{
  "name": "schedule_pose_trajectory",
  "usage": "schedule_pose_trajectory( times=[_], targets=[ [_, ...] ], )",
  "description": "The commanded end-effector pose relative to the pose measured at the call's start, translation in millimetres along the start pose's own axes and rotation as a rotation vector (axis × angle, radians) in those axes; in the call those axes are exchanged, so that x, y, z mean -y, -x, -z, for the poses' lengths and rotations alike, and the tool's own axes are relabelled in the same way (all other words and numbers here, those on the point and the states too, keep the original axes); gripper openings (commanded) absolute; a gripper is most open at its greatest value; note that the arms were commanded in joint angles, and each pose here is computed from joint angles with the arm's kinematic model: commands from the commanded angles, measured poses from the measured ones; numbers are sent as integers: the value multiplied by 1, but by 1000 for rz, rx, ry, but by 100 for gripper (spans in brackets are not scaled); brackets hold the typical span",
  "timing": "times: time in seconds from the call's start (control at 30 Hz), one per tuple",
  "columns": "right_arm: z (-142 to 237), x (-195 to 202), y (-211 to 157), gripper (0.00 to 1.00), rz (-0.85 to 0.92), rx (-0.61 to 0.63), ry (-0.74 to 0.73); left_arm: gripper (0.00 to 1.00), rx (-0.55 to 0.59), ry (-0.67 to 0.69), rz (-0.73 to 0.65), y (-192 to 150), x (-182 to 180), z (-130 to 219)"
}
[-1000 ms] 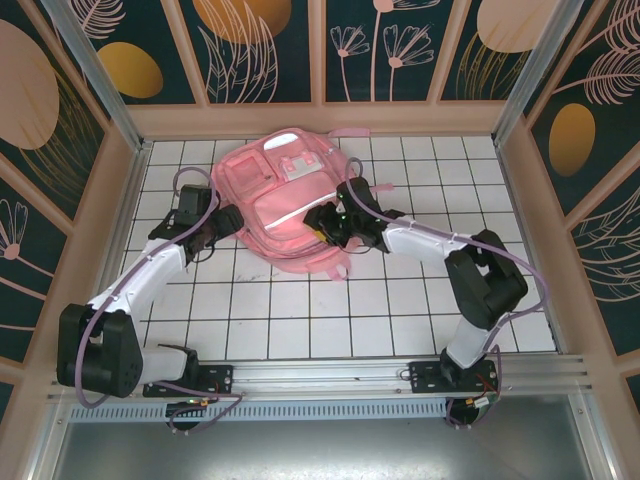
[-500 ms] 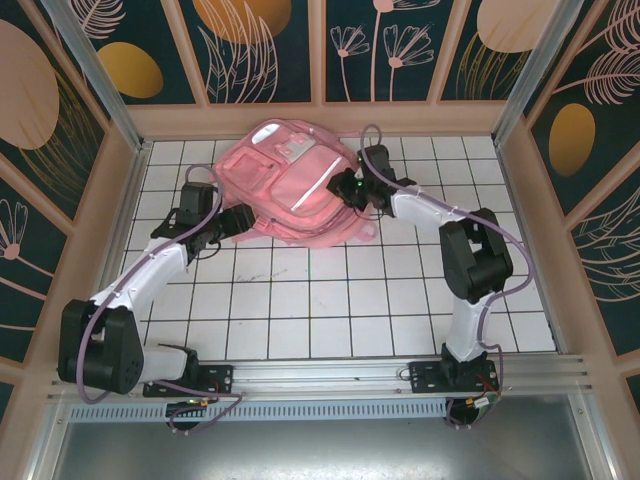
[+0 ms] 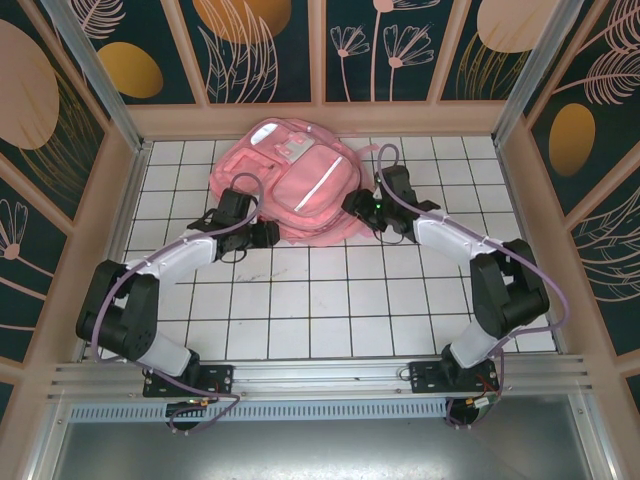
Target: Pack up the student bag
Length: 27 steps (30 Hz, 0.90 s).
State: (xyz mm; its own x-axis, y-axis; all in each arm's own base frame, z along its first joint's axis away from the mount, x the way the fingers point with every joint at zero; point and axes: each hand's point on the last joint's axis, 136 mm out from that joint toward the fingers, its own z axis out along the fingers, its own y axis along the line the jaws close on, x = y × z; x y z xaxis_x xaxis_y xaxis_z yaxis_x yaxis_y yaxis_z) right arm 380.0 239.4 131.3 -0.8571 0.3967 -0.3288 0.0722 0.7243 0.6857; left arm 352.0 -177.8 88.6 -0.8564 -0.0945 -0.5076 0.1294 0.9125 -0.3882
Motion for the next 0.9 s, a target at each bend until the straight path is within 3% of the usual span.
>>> schedule_pose_trajectory(
  times=[0.0, 0.2, 0.47, 0.57, 0.7, 0.87],
  targets=[
    [-6, -9, -10, 50, 5, -41, 65, 44, 69, -25, -72, 25, 14, -1],
    [-11, -31, -12, 49, 29, -89, 158, 39, 54, -14, -118, 35, 16, -14],
    [-19, -44, -10, 52, 21, -109, 194, 44, 37, 41, -143, 42, 8, -29],
    [-22, -49, -6, 52, 26, -109, 203, 42, 35, 35, -154, 43, 10, -29],
    [-28, -52, -2, 52, 26, -108, 207, 34, -25, 29, -157, 29, 6, -44],
    [-37, -54, 1, 52, 23, -112, 210, 36, -56, 29, -164, 19, 3, -42]
  ],
)
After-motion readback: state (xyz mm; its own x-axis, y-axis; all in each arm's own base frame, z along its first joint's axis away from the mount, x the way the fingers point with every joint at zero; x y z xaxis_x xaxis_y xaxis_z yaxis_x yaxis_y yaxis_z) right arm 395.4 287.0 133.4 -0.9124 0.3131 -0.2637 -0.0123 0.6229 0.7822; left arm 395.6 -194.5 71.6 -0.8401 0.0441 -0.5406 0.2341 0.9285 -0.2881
